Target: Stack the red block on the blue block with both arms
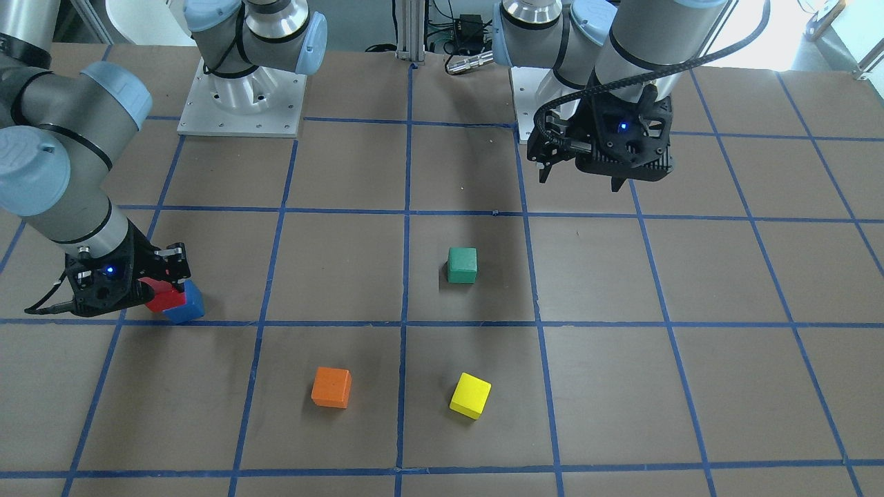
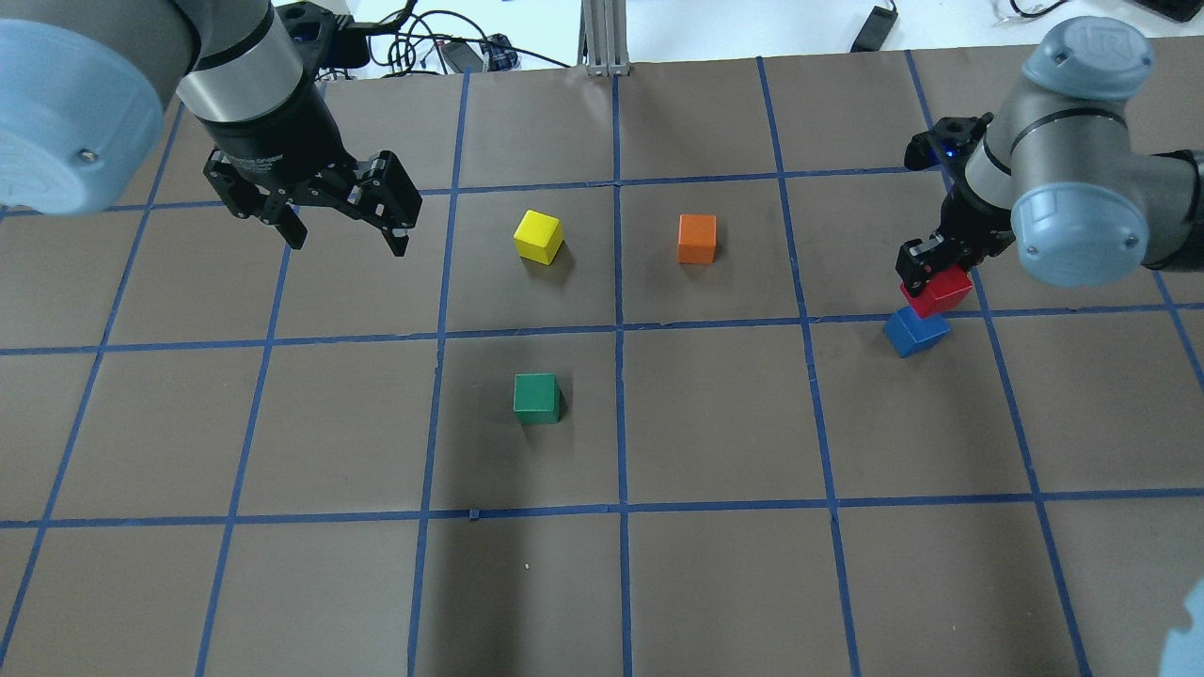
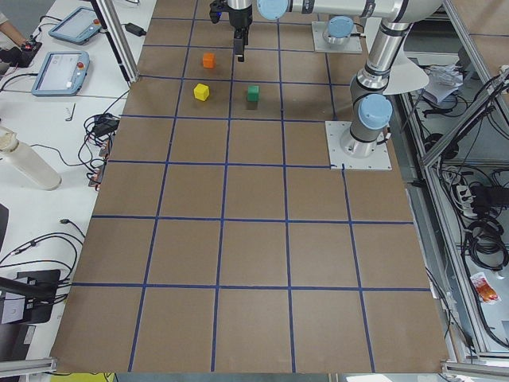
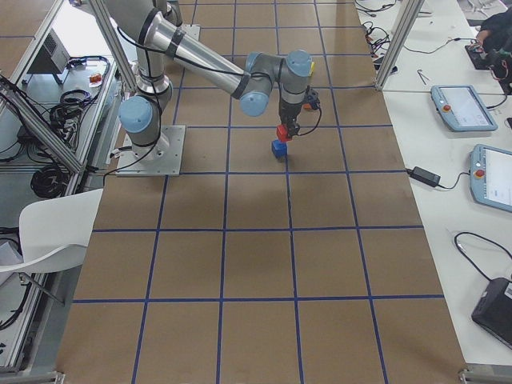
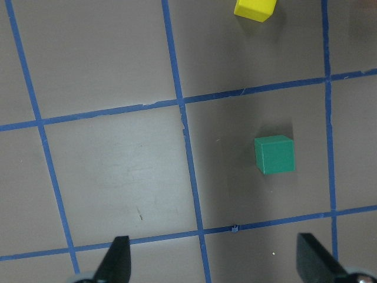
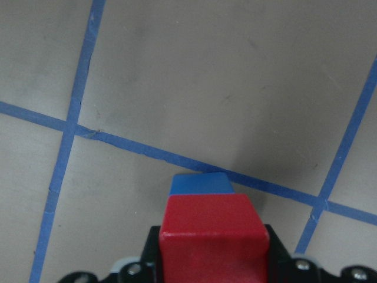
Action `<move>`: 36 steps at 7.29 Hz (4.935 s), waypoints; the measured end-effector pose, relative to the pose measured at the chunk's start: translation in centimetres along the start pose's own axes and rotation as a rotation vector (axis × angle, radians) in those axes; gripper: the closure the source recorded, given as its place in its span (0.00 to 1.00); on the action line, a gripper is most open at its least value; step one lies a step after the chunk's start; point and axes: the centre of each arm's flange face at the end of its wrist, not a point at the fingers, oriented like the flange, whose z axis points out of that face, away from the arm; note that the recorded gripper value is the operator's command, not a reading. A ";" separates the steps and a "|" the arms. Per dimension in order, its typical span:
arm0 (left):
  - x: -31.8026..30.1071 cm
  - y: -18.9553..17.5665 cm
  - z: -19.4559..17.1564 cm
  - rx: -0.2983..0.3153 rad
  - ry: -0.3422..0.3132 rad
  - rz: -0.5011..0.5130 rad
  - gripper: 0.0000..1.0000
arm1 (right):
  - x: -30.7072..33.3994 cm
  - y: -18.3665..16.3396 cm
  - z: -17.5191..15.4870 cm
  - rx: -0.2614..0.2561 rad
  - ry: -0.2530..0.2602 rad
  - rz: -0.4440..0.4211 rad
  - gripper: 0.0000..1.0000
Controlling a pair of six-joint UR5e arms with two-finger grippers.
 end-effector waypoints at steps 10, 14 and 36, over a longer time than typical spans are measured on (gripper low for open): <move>0.0 0.0 0.0 0.001 0.000 0.000 0.00 | 0.0 1.1 2.0 -0.017 -0.014 0.006 1.00; 0.0 0.0 -0.1 0.002 0.001 0.000 0.00 | 0.0 1.1 2.1 -0.013 -0.017 0.006 0.58; 0.0 0.0 -0.3 0.007 0.000 0.002 0.00 | -12.0 1.8 -18.0 -0.045 -0.039 0.269 0.00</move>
